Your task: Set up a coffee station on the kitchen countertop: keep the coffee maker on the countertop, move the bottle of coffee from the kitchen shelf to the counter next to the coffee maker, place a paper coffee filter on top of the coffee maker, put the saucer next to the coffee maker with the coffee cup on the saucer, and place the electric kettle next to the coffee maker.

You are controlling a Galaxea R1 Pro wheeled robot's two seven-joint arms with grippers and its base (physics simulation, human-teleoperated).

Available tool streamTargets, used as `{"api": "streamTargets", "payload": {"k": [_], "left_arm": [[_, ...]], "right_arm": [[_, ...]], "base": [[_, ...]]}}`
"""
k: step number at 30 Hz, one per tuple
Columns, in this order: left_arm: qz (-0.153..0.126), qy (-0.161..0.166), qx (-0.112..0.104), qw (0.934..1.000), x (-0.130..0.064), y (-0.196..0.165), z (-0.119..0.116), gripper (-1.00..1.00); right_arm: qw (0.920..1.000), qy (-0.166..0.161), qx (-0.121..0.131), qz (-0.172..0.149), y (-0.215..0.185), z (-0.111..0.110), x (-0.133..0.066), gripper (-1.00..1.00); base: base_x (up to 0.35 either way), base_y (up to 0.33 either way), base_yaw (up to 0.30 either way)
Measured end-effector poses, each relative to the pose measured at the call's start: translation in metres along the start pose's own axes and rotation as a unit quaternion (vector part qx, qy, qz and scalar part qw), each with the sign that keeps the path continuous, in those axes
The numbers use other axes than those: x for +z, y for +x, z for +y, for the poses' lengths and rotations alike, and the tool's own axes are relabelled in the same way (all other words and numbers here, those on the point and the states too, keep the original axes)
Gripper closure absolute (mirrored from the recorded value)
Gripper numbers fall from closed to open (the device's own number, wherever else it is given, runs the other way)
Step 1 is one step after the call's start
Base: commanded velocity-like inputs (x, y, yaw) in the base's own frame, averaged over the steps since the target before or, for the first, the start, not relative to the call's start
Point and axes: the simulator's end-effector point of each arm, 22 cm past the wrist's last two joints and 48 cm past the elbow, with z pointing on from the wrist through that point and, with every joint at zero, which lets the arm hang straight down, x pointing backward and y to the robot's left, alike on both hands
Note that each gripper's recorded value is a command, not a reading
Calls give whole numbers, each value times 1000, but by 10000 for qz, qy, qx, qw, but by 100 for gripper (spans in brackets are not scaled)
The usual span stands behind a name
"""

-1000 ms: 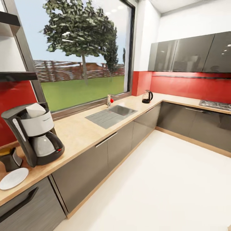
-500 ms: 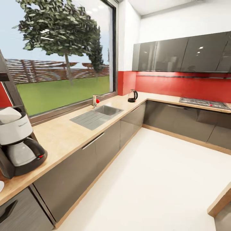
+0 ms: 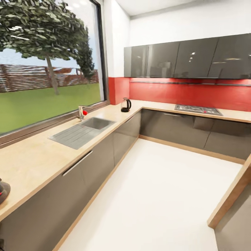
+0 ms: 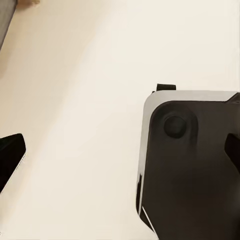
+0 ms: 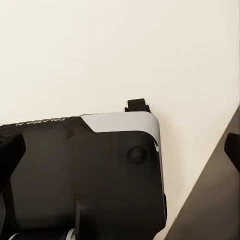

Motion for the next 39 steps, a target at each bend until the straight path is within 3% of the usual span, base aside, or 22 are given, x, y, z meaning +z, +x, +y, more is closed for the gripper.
{"api": "streamTargets", "payload": {"k": [14,26,31,39], "left_arm": [[-25,-41,-3,10000,1,-2,6,-100],[-31,-60,1,10000,1,-3,6,-100],[-31,-60,1,10000,1,-2,6,-100],[-32,-68,-1,10000,1,-3,7,-100]], "right_arm": [[10000,-3,0,0,0,0,0,-100],[10000,-13,-48,-26,-1,3,0,-100],[9994,-11,-49,-341,-15,2,-1,-100],[9992,1,-29,-408,-18,0,-1,-100]], "base": [[332,-34,-267],[337,0,-21],[336,0,0],[337,-55,0]]}}
